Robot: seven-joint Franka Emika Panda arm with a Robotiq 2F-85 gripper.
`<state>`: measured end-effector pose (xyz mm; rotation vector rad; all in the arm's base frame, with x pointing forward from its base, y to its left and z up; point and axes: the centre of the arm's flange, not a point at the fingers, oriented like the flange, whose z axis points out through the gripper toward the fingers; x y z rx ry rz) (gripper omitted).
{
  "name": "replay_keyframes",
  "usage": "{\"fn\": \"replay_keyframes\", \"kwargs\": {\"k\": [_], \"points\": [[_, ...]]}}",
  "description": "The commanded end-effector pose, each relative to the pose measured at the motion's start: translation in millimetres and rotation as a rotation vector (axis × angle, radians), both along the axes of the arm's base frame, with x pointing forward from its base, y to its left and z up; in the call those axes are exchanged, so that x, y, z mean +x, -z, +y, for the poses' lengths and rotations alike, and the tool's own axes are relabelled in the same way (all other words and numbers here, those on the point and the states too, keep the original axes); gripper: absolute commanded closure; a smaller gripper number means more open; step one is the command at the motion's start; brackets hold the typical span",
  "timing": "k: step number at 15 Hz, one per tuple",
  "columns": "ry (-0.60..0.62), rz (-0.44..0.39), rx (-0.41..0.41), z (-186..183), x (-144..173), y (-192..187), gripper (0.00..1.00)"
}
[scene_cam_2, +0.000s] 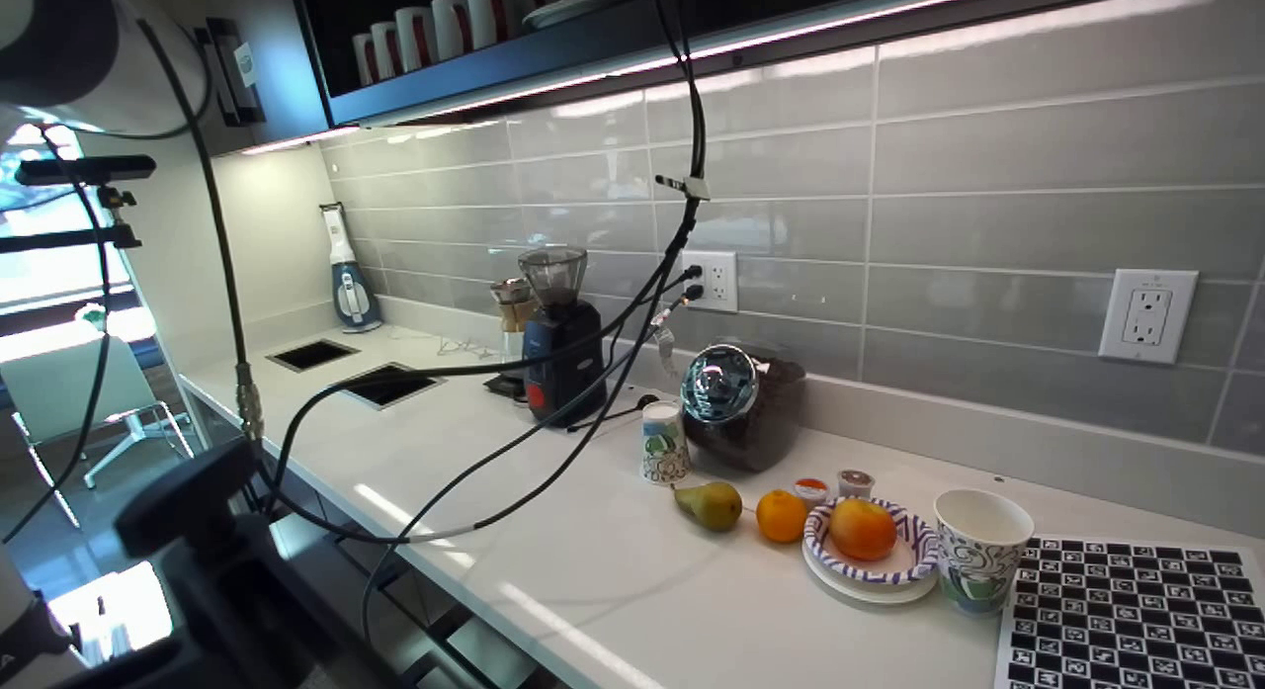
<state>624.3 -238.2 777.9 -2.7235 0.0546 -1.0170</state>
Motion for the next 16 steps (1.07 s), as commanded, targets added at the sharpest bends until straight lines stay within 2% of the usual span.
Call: {"fn": "replay_keyframes", "kwargs": {"k": [1,8,14,15,16], "points": [[0.018,-0.011,-0.040,-10.4,15.5,-18.1,0.49],[0.023,0.006,-0.043,-8.5,23.5,-5.3,0.02],[0.022,-0.002,-0.030,-2.9,27.9,-3.4,0.00],[0.023,-0.002,-0.028,-1.9,28.5,-3.3,0.01],[0.022,-0.002,-0.028,-1.1,28.9,-3.0,0.07]]}}
